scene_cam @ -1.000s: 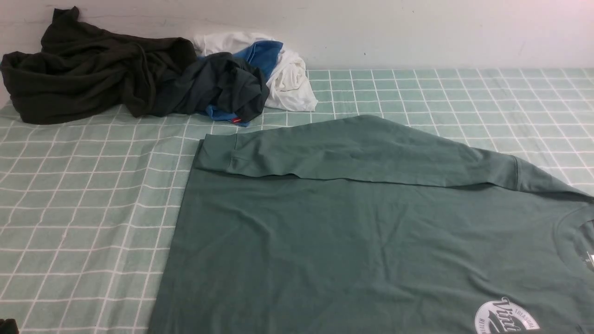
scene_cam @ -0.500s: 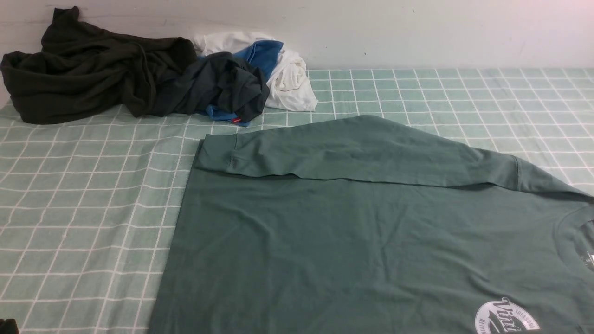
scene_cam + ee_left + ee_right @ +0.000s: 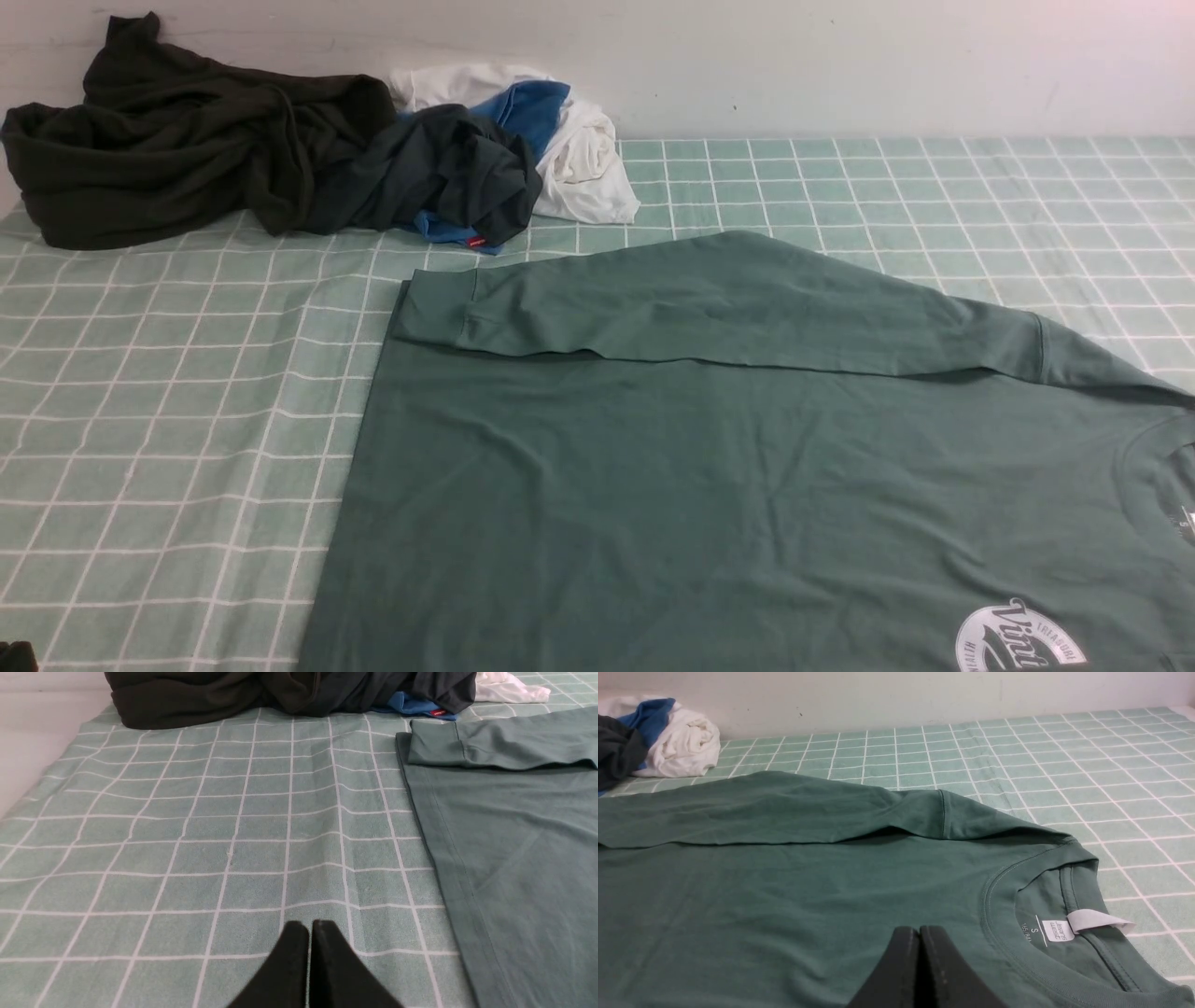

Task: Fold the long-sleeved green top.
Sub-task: Use the left arm to clamp the cuff closest to it

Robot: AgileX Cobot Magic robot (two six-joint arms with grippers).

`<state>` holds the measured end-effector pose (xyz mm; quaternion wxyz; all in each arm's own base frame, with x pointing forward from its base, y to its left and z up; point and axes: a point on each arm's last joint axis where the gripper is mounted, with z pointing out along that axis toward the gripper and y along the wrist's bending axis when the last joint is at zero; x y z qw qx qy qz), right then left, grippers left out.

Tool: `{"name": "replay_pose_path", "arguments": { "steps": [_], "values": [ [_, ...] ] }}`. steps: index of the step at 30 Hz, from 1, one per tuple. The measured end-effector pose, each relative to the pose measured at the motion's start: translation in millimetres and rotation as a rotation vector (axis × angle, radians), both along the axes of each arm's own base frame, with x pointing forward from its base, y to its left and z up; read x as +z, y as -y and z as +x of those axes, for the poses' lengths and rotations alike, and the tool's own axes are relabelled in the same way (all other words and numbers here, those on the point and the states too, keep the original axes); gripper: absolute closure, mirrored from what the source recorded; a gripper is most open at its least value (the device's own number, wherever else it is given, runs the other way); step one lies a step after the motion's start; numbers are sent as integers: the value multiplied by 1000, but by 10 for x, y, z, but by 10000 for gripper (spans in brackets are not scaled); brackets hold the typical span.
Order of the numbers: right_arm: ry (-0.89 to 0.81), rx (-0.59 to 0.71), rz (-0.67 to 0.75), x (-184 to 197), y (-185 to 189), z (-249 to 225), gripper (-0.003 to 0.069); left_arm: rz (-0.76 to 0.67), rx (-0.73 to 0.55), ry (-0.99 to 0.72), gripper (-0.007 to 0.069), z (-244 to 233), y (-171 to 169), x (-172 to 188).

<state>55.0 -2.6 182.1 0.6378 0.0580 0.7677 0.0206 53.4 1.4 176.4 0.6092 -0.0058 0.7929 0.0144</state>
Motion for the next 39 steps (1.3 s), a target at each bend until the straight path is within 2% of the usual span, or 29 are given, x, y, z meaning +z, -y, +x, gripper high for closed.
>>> {"name": "replay_pose_path", "arguments": {
  "steps": [24, 28, 33, 34, 36, 37, 39],
  "values": [
    [1, 3, 43, -1, -10, 0, 673, -3, 0, 2, 628, 0, 1, 2],
    [1, 3, 43, -1, -10, 0, 673, -52, 3, 11, 628, 2, 9, 8],
    [1, 5, 67, -2, -16, 0, 673, -256, 15, 44, 628, 12, 42, 21],
    [1, 7, 100, -1, -23, 0, 673, -379, 25, 60, 628, 16, 57, 33],
    [5, 13, 215, 2, -48, 1, 673, -620, 42, 98, 628, 23, 80, 77],
    [6, 13, 230, 2, -51, 1, 673, -641, 43, 101, 628, 23, 81, 81],
    [10, 19, 470, 14, -95, 2, 673, -835, 53, 119, 628, 26, 99, 111]
  ]
}}
